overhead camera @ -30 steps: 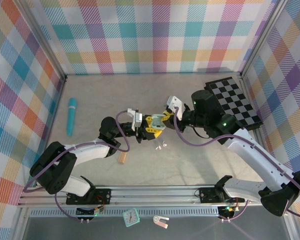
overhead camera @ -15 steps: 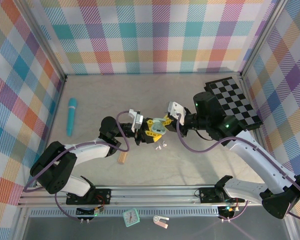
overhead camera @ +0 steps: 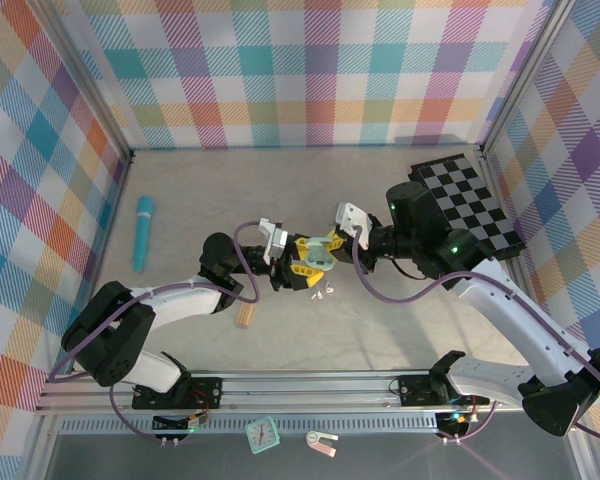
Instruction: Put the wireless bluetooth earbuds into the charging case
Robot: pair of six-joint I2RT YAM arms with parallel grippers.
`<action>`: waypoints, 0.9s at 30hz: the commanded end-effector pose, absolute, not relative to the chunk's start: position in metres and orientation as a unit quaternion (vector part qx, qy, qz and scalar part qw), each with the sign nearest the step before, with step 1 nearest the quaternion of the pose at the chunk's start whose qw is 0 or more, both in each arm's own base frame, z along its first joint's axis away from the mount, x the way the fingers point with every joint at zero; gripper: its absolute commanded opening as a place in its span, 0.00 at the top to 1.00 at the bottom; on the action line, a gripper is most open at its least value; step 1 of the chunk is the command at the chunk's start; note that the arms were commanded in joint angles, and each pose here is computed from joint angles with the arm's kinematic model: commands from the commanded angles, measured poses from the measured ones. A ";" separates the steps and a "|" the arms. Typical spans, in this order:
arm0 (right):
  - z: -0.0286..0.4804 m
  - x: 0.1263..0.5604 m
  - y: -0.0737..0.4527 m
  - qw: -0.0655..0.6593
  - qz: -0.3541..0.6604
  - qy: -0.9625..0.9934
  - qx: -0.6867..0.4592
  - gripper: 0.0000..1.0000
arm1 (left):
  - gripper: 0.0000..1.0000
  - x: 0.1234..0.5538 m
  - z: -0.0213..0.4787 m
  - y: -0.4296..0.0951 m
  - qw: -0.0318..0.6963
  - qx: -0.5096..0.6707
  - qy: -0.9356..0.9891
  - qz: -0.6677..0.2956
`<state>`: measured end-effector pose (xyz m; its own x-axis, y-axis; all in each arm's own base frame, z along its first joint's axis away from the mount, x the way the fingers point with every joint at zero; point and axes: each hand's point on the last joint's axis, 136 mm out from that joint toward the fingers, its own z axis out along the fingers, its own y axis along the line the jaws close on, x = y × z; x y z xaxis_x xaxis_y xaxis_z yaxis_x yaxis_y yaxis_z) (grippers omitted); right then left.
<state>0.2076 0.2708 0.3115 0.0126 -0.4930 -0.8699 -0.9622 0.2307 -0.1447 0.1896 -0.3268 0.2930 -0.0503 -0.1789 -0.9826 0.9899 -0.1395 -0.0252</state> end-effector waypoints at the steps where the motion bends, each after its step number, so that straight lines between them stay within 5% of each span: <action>1: 0.318 0.204 0.271 0.439 0.272 0.646 -0.563 1.00 | 0.48 0.185 0.311 -0.326 0.520 0.488 0.390 -0.583; 10: 0.322 0.211 0.270 0.455 0.265 0.652 -0.546 1.00 | 0.36 0.193 0.308 -0.327 0.530 0.472 0.404 -0.578; 22: 0.329 0.226 0.269 0.480 0.260 0.671 -0.502 1.00 | 0.34 0.206 0.304 -0.324 0.575 0.450 0.415 -0.542; 27: 0.330 0.224 0.271 0.486 0.264 0.664 -0.504 1.00 | 0.43 0.205 0.304 -0.324 0.571 0.452 0.414 -0.546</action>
